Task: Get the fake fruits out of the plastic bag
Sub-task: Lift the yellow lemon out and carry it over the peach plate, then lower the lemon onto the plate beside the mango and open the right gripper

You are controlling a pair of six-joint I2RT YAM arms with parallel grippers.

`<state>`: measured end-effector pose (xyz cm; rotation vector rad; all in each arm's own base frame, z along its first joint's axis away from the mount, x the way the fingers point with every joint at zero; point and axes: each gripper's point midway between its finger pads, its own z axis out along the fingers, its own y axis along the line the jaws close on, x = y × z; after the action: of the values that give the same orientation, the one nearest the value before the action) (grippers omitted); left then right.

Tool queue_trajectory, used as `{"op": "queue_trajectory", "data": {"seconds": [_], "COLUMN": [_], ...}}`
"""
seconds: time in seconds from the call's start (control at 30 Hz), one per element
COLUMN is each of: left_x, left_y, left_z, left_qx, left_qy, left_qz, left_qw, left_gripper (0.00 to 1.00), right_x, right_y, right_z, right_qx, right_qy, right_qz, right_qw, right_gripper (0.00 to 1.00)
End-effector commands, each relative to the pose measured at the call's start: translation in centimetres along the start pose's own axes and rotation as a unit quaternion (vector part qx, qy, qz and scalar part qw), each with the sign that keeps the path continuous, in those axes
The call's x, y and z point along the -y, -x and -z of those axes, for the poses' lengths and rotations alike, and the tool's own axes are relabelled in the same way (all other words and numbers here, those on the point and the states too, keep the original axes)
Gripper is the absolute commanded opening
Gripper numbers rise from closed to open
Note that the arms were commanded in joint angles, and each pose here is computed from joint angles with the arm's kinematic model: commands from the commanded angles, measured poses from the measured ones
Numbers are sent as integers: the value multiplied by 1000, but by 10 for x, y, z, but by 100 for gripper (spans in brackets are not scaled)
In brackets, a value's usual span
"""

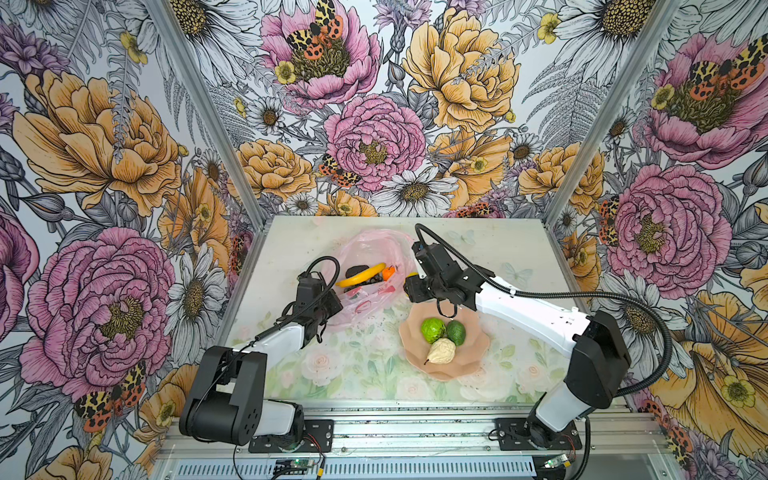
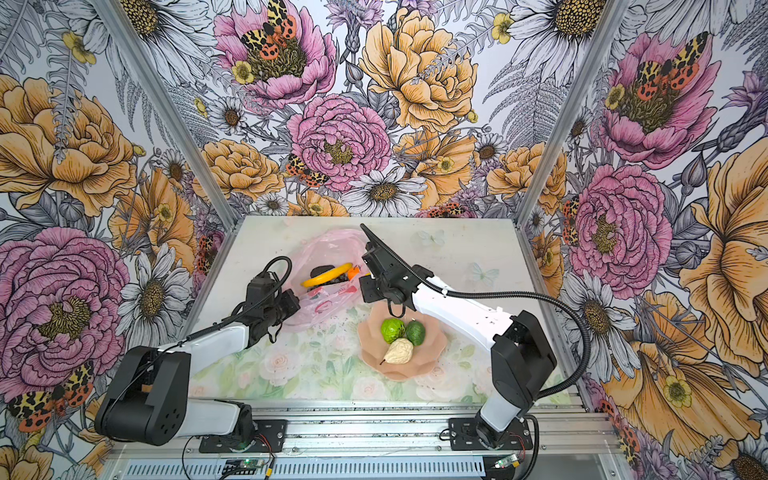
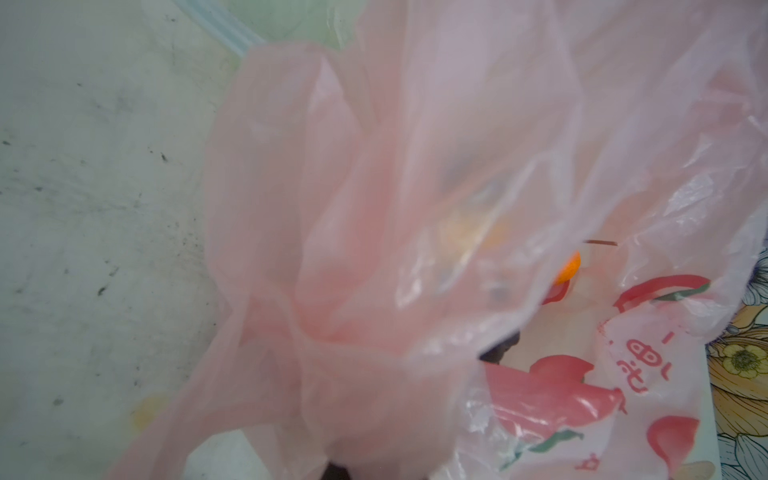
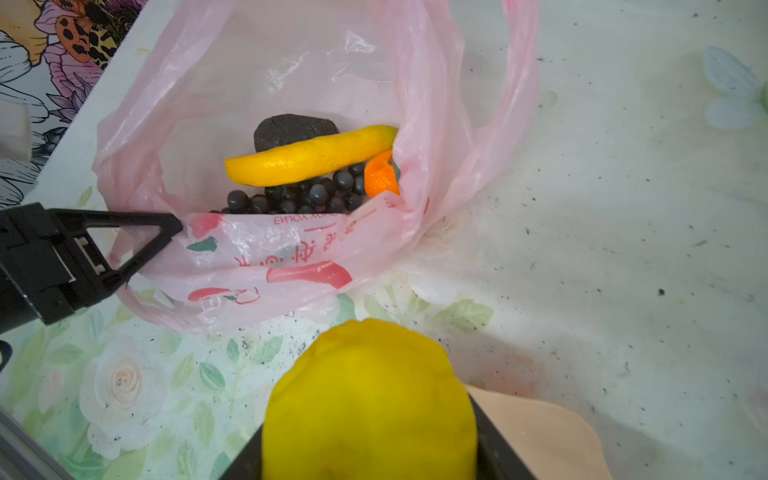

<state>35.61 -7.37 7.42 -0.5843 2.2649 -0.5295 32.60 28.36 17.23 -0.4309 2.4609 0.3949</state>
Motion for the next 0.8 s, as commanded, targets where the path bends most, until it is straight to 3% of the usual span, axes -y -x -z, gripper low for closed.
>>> {"op": "queue_trajectory", "data": {"seconds": [0.0,0.2,0.33,0.77], "left_x": [0,0,-1,-5], "left_y": [2,1,1,0], "left_z": [3,3,4,8], "left_qx": [4,2,2,5], "left_qy": [-8,-7,-6,1], "left_qz": [2,1,2,2], "left_qw": [1000,1000,1000,1000], "left_gripper": [0,0,0,0], "right_x": [17,52,84,98], "right_y": [-10,-39,-58,-71], "right_z": [16,22,16,-7], "right_qx": [11,-7,-31,-55], "right_qy": [-13,-43,-54,-93], "right_qz": [-28,-67,-134,-127], "right_qw": [999,997,989,986], "right_gripper": [57,57,56,54]}}
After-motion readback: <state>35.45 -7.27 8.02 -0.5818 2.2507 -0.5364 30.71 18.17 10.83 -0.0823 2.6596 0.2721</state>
